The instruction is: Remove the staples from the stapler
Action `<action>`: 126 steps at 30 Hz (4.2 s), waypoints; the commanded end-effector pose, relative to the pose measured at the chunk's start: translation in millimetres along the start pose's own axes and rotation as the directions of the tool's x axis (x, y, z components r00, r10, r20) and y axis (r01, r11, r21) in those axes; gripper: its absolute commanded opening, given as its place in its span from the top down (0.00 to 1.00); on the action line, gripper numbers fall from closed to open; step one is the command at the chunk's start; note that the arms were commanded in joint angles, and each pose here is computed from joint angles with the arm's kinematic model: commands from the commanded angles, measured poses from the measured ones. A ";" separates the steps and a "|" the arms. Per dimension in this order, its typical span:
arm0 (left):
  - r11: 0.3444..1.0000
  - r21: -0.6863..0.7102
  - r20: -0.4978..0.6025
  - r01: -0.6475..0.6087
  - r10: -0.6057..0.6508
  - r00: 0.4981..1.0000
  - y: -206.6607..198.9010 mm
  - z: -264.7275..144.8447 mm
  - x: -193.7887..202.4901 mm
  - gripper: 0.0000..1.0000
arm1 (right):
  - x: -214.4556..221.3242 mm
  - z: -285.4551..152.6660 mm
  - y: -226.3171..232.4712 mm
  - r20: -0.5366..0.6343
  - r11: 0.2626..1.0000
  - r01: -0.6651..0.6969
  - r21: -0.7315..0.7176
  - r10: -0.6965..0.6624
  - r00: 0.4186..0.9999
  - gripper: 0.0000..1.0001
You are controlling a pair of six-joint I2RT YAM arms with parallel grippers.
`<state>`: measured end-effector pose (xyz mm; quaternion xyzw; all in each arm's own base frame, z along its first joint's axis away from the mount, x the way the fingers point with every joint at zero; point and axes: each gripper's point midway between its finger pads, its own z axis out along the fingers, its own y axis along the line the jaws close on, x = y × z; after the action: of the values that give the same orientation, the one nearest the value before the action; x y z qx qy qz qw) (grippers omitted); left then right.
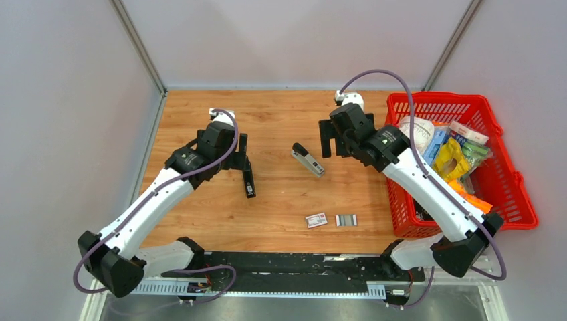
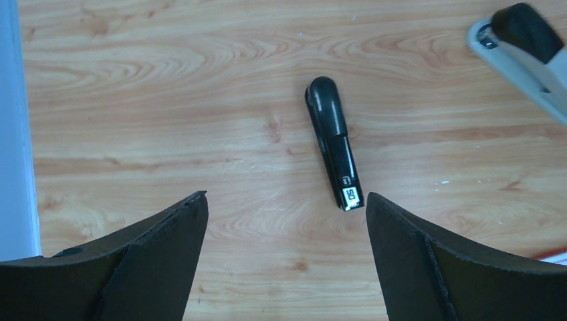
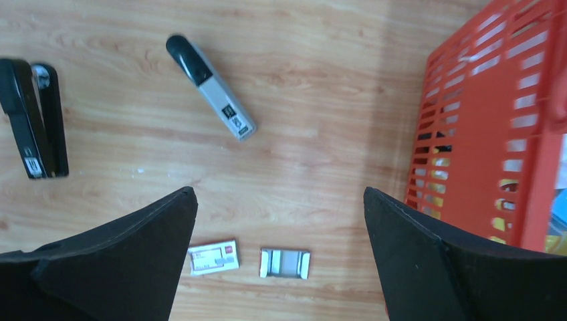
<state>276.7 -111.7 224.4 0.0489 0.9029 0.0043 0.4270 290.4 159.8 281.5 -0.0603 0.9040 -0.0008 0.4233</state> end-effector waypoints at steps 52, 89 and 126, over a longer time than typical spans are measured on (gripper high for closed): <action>0.952 -0.155 -0.282 0.262 -0.297 0.912 -43.0 169.7 76.9 0.42 | 83.2 31.3 52.0 -0.208 0.971 -0.002 -0.240 -0.049 0.977 0.00; 0.777 0.629 -0.151 -0.025 0.154 0.976 -120.8 73.2 48.3 1.00 | 71.6 4.4 49.8 -0.159 0.950 0.019 -0.313 -0.072 0.985 0.00; -0.082 0.956 0.292 -0.281 0.177 0.940 -162.7 -152.7 39.0 1.00 | 50.9 -133.9 161.1 0.213 0.297 0.293 -0.909 -0.276 0.937 0.31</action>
<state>136.0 -263.9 257.3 0.4521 0.6588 -0.5405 0.2637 142.1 296.8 294.4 -0.4225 0.7549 0.4109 0.2877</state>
